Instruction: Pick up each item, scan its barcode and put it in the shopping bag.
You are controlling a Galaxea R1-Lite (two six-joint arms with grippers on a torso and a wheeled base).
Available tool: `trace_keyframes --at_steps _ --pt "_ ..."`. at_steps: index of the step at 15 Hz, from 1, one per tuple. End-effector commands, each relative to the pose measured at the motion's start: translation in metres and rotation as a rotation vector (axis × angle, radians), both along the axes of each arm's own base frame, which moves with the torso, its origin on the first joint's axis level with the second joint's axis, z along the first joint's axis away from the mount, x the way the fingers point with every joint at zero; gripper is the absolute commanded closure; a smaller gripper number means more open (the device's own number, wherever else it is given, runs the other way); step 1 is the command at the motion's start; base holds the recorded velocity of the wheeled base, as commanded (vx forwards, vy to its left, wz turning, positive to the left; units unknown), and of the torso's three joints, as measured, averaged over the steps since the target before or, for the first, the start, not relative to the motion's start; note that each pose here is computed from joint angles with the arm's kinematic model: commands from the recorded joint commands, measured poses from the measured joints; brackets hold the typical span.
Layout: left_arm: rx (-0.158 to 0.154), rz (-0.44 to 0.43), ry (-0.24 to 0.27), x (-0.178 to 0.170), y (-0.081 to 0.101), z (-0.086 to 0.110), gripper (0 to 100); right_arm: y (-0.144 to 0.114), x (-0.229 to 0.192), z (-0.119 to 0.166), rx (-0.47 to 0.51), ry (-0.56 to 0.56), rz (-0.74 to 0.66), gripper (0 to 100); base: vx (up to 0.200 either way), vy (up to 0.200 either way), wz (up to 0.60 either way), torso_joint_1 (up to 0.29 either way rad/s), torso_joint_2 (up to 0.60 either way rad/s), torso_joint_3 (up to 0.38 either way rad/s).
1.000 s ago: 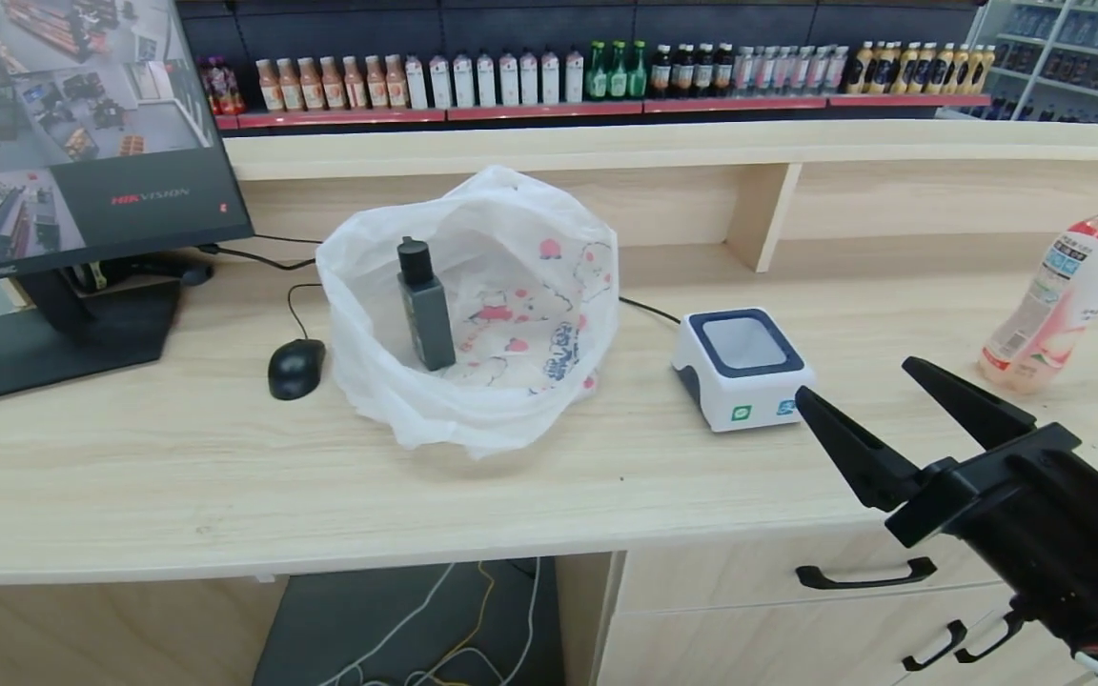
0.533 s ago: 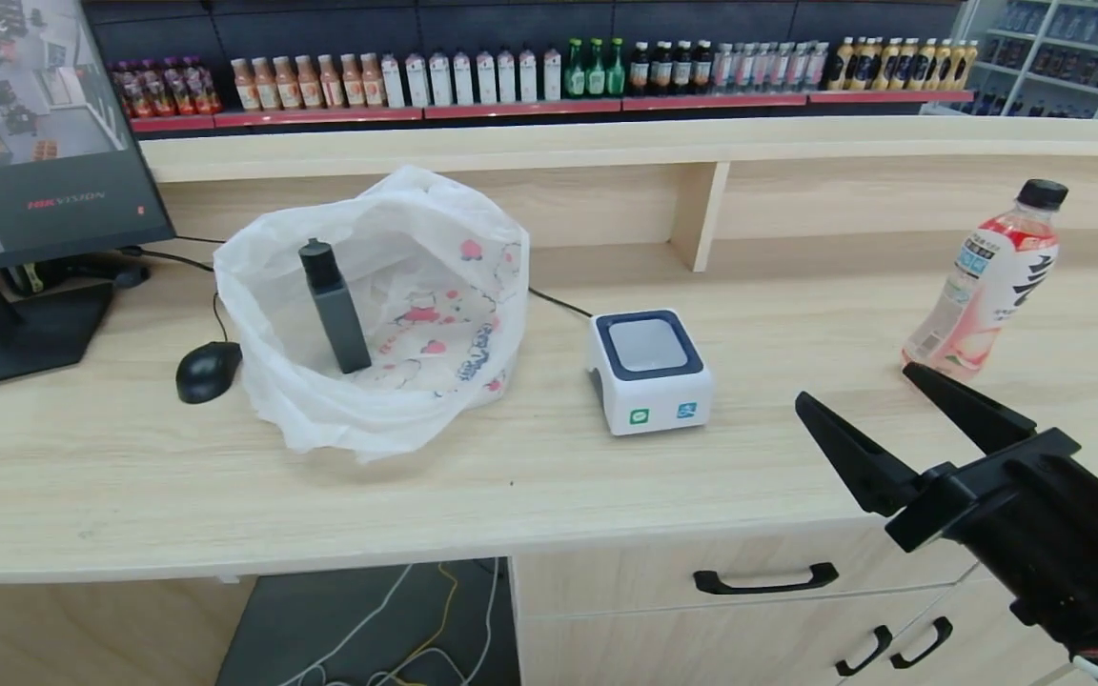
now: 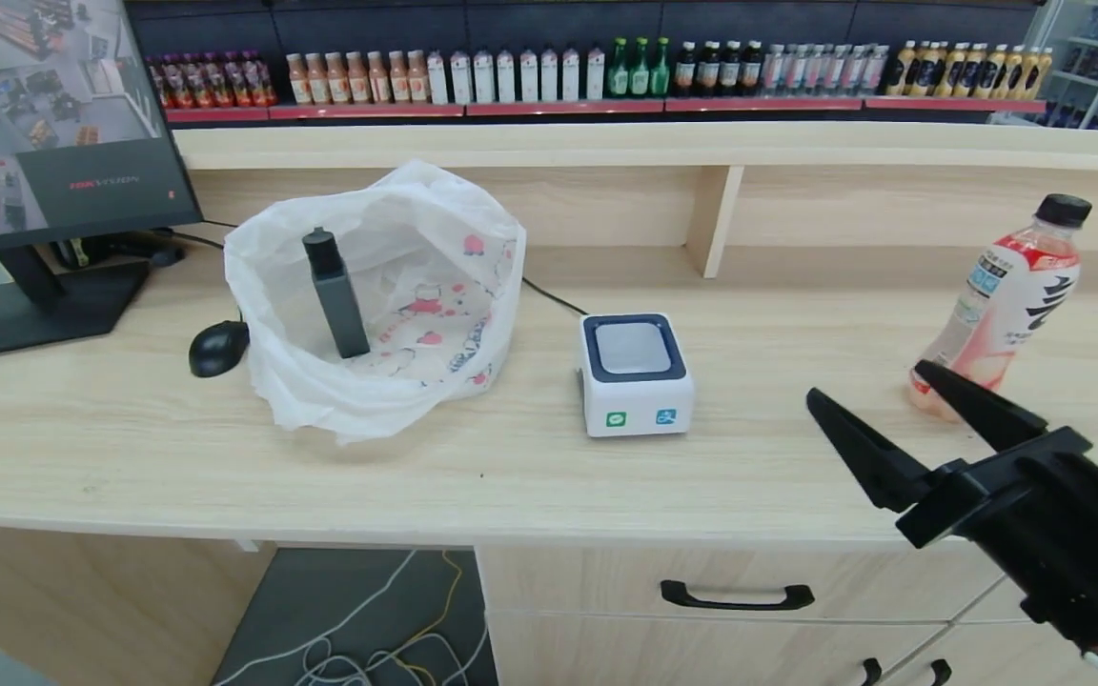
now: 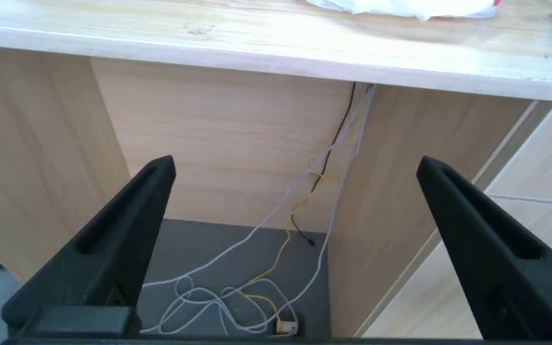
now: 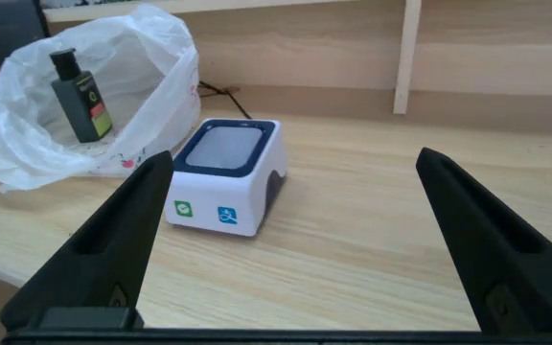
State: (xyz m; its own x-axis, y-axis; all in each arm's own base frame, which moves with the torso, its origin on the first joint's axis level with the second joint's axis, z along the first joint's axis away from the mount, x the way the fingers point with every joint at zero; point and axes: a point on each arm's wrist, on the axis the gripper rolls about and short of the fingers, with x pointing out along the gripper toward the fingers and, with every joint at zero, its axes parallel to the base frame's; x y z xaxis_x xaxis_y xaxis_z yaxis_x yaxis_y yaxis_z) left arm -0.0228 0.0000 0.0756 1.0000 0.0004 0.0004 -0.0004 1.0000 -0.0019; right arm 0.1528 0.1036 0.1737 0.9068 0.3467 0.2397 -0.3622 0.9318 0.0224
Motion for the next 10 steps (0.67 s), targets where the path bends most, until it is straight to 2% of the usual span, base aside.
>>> trace_keyframes --at_steps 1,4,9,10 --pt "0.0 0.0 0.0 0.0 0.0 -0.0001 0 0.002 0.0024 -0.0001 0.0 -0.001 0.001 0 0.0 0.0 0.0 0.0 0.0 0.0" --pt "-0.001 0.0 0.0 0.0 0.0 -0.0001 0 0.0032 0.0041 -0.0002 -0.001 0.0 0.001 0 0.0 0.0 0.0 0.0 0.0 0.0" --pt "-0.001 0.0 0.0 0.0 0.0 -0.0001 0 0.003 0.0037 -0.0002 0.001 0.0 0.002 0 -0.2 0.0 0.0 0.005 0.0 0.002" --pt "-0.001 0.0 0.0 0.0 0.0 -0.0001 0 0.0015 0.0047 0.002 0.007 -0.008 -0.008 0 0.0 0.0 0.0 0.0 0.0 0.0"
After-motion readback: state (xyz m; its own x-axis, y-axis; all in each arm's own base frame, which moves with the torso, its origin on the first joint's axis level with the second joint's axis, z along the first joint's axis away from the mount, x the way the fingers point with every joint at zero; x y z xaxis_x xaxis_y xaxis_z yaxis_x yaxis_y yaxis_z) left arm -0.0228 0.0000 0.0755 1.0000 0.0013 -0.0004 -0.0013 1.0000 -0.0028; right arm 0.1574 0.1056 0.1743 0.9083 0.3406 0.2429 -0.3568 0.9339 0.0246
